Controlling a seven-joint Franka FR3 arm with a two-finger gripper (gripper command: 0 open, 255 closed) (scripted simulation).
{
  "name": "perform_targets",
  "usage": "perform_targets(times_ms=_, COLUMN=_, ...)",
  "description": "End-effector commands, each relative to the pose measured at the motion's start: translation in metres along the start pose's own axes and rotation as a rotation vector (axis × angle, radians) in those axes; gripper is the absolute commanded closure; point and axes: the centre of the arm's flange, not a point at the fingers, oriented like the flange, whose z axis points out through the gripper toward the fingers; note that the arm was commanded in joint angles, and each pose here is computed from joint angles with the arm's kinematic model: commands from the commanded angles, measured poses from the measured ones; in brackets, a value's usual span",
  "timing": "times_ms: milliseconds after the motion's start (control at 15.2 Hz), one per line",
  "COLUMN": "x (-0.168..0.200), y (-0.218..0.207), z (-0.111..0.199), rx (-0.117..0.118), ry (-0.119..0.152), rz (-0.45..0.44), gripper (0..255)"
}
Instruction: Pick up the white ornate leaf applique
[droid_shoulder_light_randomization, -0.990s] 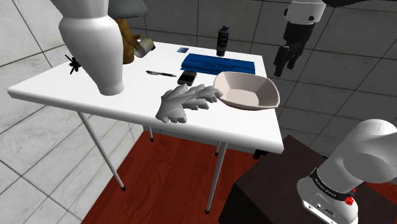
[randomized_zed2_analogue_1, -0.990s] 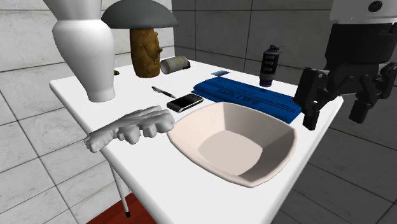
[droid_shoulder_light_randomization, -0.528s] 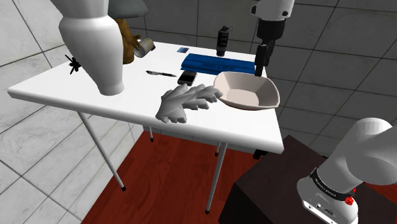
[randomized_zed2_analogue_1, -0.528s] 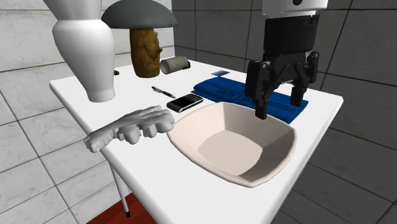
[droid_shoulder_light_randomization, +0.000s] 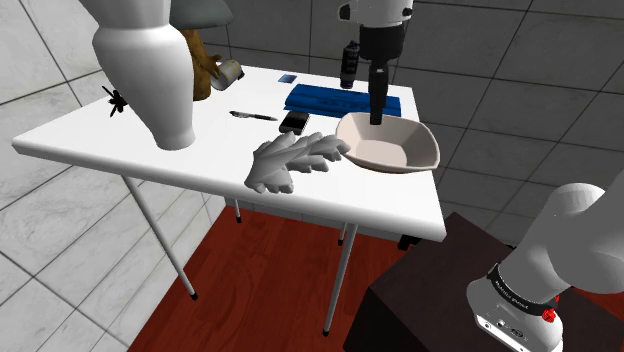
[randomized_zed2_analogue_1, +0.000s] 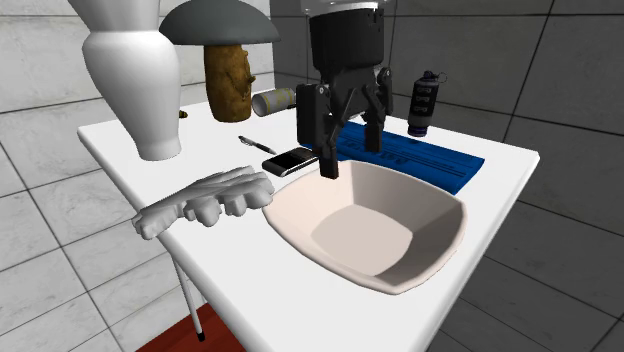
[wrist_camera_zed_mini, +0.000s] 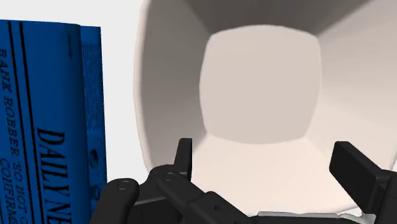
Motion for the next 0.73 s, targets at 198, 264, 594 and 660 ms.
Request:
perform_targets(times_ms=198, x=0.04, y=-0.056, z=-0.01, rx=-0.008, ry=-0.024, rz=-0.228, gripper=0)
perform_targets(times_ms=264, x=0.047, y=-0.068, z=-0.012, rx=-0.009, ry=-0.029, rz=-0.273, gripper=0)
perform_targets(times_ms=594, x=0.065, y=-0.104, z=-0.007, rx=-0.014, ry=-0.043, rz=-0.403, gripper=0)
perform_targets(times_ms=660, x=0.065, y=-0.104, z=-0.002, rx=-0.014, ry=-0.043, rz=-0.403, gripper=0)
